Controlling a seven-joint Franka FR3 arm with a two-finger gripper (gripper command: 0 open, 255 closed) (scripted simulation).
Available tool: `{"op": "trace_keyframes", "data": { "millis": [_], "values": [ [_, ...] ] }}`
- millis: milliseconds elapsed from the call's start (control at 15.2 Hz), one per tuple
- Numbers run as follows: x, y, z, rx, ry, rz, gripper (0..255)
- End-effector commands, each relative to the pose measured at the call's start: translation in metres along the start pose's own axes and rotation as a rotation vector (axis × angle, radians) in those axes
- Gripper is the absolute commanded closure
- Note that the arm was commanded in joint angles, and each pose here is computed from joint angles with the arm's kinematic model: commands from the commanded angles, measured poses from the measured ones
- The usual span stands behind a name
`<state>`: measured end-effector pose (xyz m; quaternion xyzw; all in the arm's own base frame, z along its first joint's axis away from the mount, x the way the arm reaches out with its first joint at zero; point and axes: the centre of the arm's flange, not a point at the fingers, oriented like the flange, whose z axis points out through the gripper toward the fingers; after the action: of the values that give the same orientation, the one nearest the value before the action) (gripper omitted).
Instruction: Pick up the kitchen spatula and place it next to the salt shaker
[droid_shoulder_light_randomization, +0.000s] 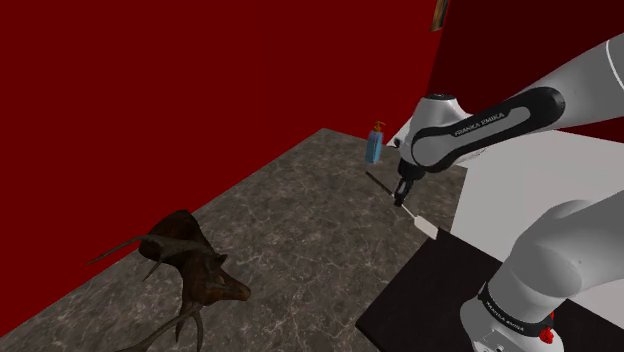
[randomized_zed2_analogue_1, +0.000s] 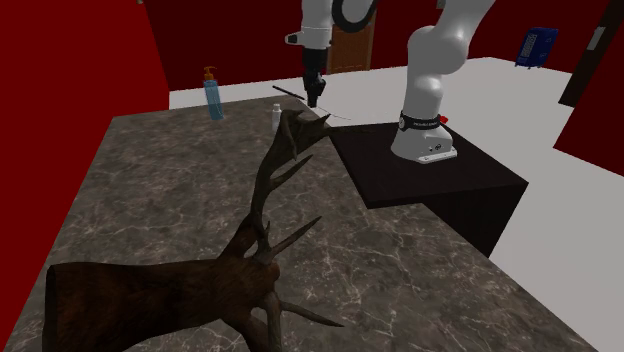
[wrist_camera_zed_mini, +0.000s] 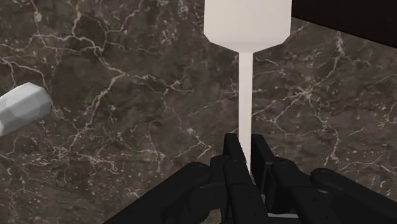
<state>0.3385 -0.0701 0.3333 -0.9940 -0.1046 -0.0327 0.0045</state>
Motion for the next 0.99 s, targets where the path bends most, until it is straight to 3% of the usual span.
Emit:
{"op": "trace_keyframes", "data": {
  "millis": [0, 594, 924],
  "values": [
    [-0.011, 0.023, -0.001, 0.0, 0.0, -0.002, 255],
    [-0.062, 0.131, -0.005, 0.0, 0.0, -0.002, 255],
    [-0.064, 0.131, 0.022, 0.0, 0.0, -0.002, 255]
  ]
}}
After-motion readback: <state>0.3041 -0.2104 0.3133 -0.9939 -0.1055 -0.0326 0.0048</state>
